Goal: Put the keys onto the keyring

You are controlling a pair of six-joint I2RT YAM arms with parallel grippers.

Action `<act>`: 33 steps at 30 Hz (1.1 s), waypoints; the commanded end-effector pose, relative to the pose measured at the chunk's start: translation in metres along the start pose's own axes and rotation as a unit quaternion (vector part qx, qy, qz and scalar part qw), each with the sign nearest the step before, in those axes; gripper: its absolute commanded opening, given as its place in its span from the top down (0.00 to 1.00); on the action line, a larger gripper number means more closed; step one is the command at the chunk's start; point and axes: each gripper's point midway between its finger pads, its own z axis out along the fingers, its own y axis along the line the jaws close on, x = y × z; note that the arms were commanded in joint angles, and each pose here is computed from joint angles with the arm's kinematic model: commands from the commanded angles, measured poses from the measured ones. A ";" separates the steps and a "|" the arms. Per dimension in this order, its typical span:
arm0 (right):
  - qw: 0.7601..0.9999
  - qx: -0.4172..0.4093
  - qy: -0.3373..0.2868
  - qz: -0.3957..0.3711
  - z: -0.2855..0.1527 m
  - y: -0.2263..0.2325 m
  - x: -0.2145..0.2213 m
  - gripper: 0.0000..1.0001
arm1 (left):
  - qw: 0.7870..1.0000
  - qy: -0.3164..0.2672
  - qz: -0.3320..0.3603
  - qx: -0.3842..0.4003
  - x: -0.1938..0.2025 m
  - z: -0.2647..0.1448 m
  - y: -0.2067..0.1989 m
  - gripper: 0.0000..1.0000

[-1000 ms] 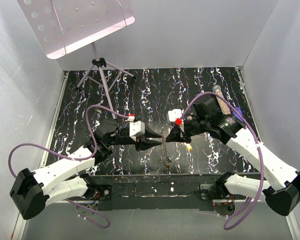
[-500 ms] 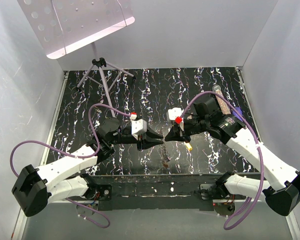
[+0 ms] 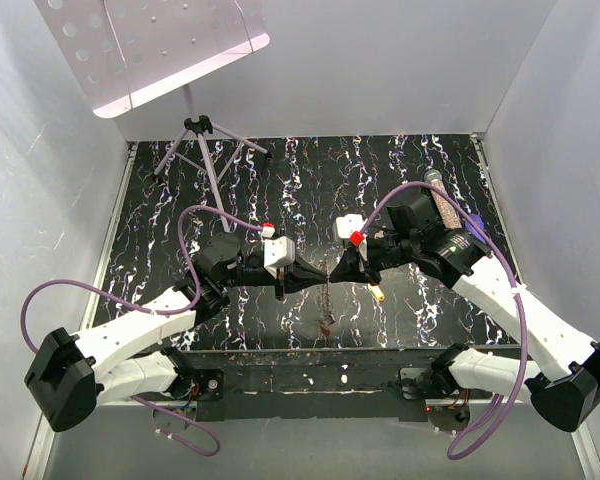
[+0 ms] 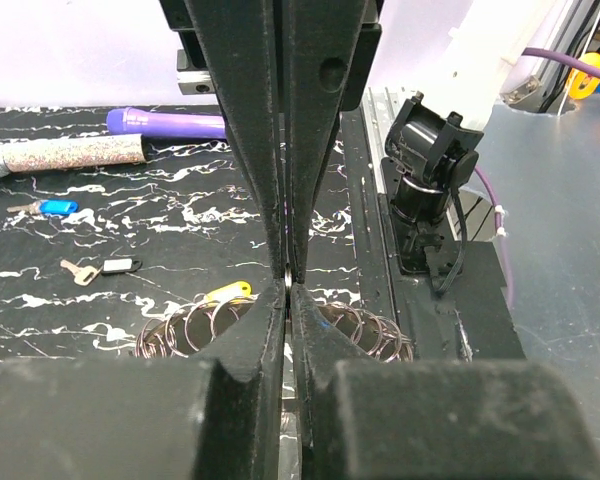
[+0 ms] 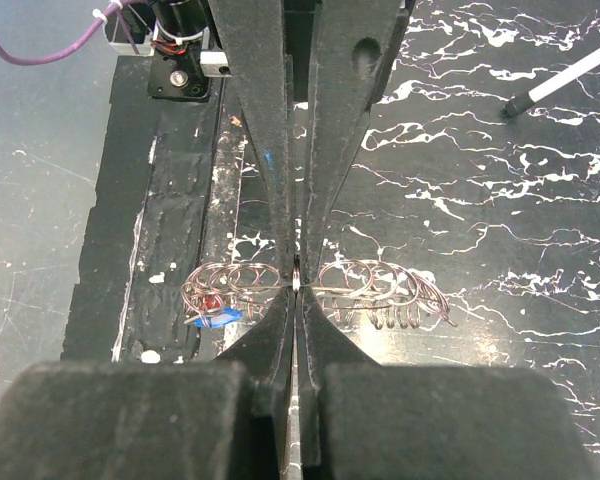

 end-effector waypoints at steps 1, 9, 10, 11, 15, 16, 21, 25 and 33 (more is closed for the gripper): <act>0.999 -0.002 -0.031 -0.022 0.000 -0.002 -0.019 0.99 | 1.000 -0.015 0.021 0.004 -0.019 0.001 0.001 1.00; 0.999 0.008 -0.047 -0.017 -0.004 -0.003 -0.029 0.98 | 0.998 -0.042 0.032 -0.035 -0.022 -0.012 0.003 1.00; 0.999 0.008 -0.050 -0.017 -0.004 -0.003 -0.030 0.92 | 0.997 -0.048 0.036 -0.040 -0.023 -0.013 0.004 1.00; 0.998 0.008 -0.055 -0.017 -0.005 -0.002 -0.033 0.85 | 0.997 -0.055 0.026 -0.041 -0.024 -0.014 0.002 1.00; 0.997 0.013 -0.075 -0.008 -0.008 -0.003 -0.040 0.56 | 0.995 -0.087 0.014 -0.047 -0.029 -0.018 -0.001 1.00; 0.997 0.015 -0.080 -0.005 -0.010 -0.003 -0.042 0.51 | 0.994 -0.094 0.012 -0.052 -0.030 -0.019 -0.001 1.00; 0.994 0.008 -0.108 -0.001 -0.014 0.000 -0.046 0.44 | 0.988 -0.140 0.012 -0.063 -0.044 -0.027 -0.004 1.00; 0.991 0.002 -0.131 -0.008 -0.012 0.001 -0.044 0.42 | 0.982 -0.175 0.009 -0.070 -0.057 -0.033 -0.006 1.00; 0.985 0.000 -0.170 -0.032 -0.012 0.000 -0.058 0.43 | 0.972 -0.225 -0.011 -0.070 -0.069 -0.038 -0.008 1.00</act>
